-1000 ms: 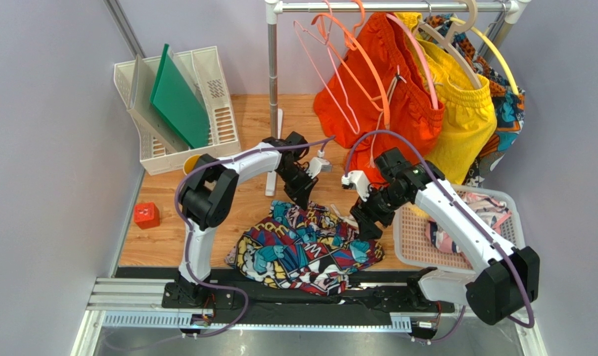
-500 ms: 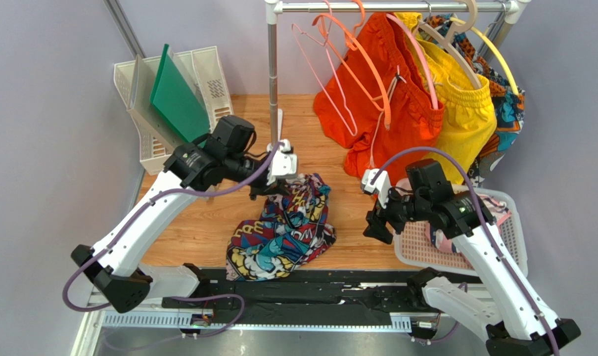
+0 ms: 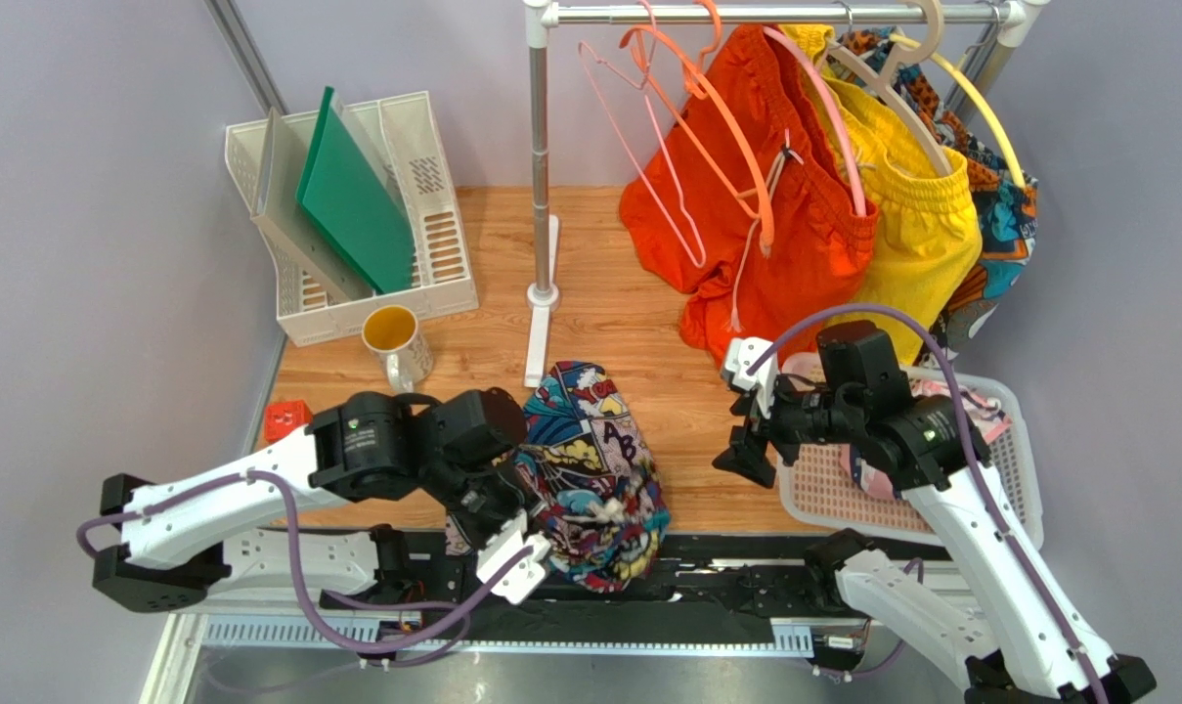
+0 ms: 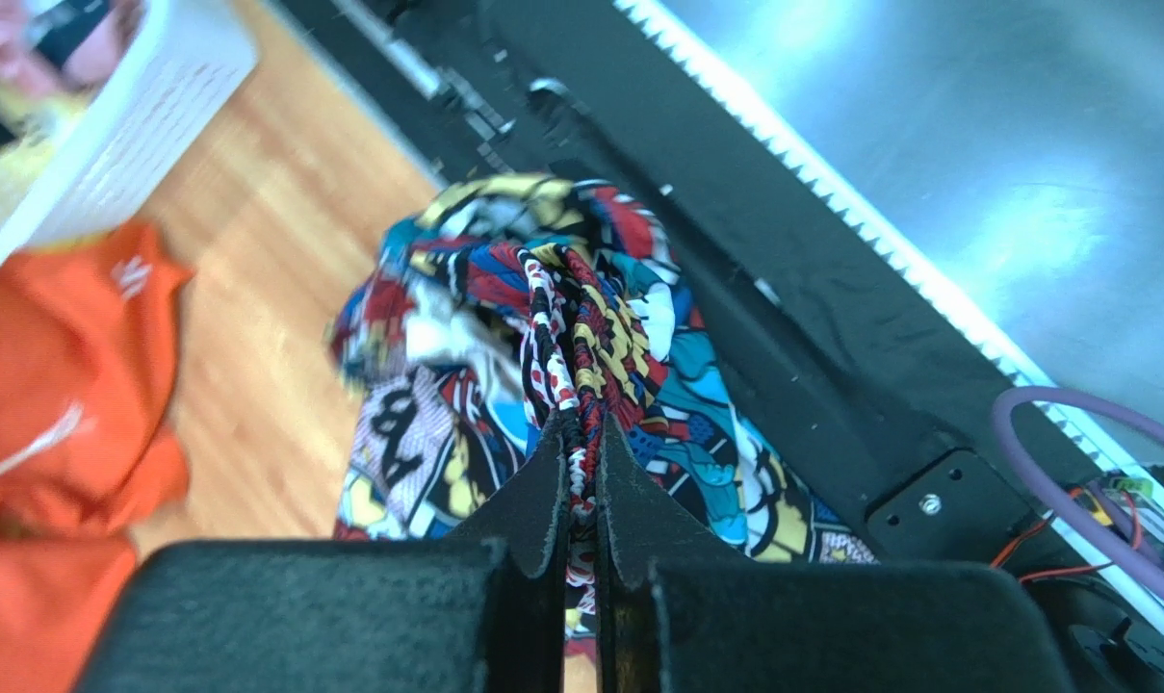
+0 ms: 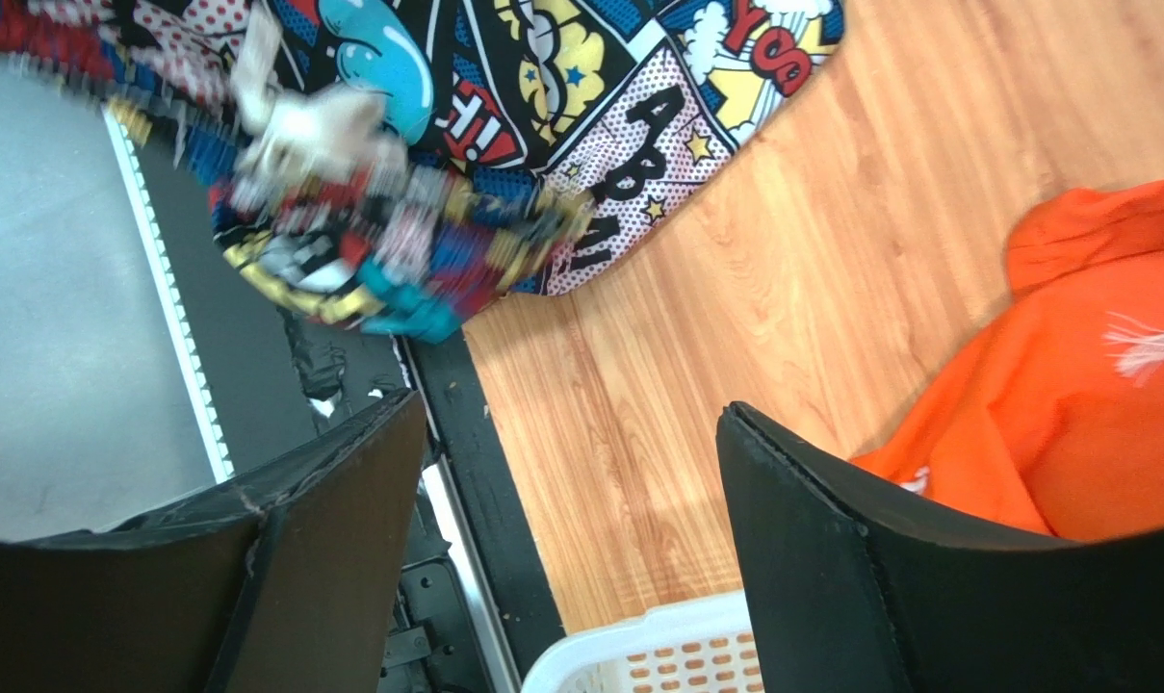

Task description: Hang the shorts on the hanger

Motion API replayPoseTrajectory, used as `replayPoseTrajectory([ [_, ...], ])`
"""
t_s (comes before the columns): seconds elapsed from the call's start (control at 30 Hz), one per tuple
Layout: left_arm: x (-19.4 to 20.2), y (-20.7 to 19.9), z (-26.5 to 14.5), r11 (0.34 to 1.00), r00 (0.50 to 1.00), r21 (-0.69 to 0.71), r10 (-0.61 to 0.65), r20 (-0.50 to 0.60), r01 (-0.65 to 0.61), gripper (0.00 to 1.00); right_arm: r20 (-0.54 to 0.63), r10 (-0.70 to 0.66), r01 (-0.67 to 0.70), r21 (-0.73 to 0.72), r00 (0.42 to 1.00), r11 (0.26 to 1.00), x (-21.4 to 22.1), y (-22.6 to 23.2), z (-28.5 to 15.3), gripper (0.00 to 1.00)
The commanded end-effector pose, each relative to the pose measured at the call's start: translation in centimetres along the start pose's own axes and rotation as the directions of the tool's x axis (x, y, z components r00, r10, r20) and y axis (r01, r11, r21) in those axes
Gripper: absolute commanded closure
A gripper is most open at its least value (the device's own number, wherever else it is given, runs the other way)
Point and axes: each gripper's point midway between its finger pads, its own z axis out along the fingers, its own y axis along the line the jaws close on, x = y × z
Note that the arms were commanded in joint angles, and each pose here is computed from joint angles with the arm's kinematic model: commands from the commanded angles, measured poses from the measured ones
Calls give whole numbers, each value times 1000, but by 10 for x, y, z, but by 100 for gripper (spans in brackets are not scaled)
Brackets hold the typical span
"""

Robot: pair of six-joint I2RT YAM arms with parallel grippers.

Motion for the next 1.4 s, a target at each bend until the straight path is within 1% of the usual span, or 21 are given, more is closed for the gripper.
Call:
replayPoseTrajectory([
  [0.0, 4, -6, 26, 996, 1000, 87, 6, -11, -5, 100, 24, -1, 2, -56, 1000, 998, -5, 6, 5, 23],
  [0.13, 48, -38, 46, 987, 993, 157, 56, -109, -38, 100, 23, -22, 24, -131, 999, 991, 4, 20, 10, 17],
  [0.23, 67, -46, 44, 992, 984, 106, 91, -153, -75, 100, -3, -71, 69, -204, 997, 976, 14, 31, 20, 13],
  [0.27, 72, -48, 43, 992, 982, 98, 91, -167, -75, 100, -5, -119, 115, -233, 993, 966, 16, 37, 25, 13],
  [0.33, 76, -53, 41, 994, 982, 88, 78, -173, -64, 100, -31, -158, 143, -277, 987, 950, 30, 44, 37, 12],
  [0.37, 77, -55, 40, 995, 981, 84, 76, -177, -62, 100, -19, -223, 208, -285, 975, 936, 31, 45, 46, 12],
  [0.43, 79, -58, 38, 995, 981, 78, 68, -184, -54, 100, -36, -272, 250, -299, 961, 921, 46, 47, 62, 12],
  [0.47, 78, -58, 37, 996, 981, 74, 66, -184, -53, 100, -6, -338, 324, -270, 941, 907, 39, 43, 73, 12],
  [0.53, 78, -59, 33, 996, 980, 68, 69, -186, -57, 100, 25, -386, 379, -255, 922, 889, 35, 38, 89, 11],
  [0.67, 78, -61, 28, 997, 979, 67, 61, -195, -48, 100, -12, -434, 418, -250, 901, 874, 41, 23, 114, 10],
  [0.73, 78, -61, 27, 997, 979, 65, 58, -196, -46, 100, 2, -476, 460, -259, 879, 849, 40, 20, 122, 10],
  [0.9, 79, -58, 29, 999, 978, 49, 21, -209, -12, 100, 23, -547, 519, -355, 837, 778, 56, 37, 138, 12],
  [0.97, 82, -57, 28, 1000, 976, 27, -1, -219, 7, 100, 38, -606, 572, -379, 795, 727, 62, 46, 140, 12],
  [1.0, 84, -59, 28, 1000, 975, 25, -10, -221, 16, 100, 29, -619, 576, -399, 785, 713, 75, 51, 141, 12],
  [1.1, 85, -61, 25, 999, 975, -2, -49, -216, 50, 100, 33, -673, 624, -413, 739, 664, 88, 57, 143, 21],
  [1.13, 85, -59, 24, 997, 975, -15, -72, -211, 70, 100, 26, -682, 631, -408, 731, 660, 89, 57, 145, 32],
  [1.2, 82, -48, 19, 991, 973, -71, -126, -191, 114, 100, -7, -680, 617, -414, 733, 669, 93, 54, 149, 49],
  [1.23, 80, -44, 17, 983, 969, -98, -170, -177, 154, 100, -41, -687, 621, -393, 725, 678, 91, 46, 150, 79],
  [1.27, 76, -37, 14, 976, 968, -125, -196, -157, 177, 100, -87, -664, 594, -374, 743, 713, 90, 39, 151, 97],
  [1.3, 73, -25, 5, 958, 959, -179, -250, -132, 225, 100, -122, -651, 586, -337, 749, 737, 84, 31, 152, 100],
  [1.37, 67, -1, -17, 897, 925, -279, -375, -66, 343, 100, -194, -598, 553, -242, 778, 797, 63, 5, 146, 100],
])
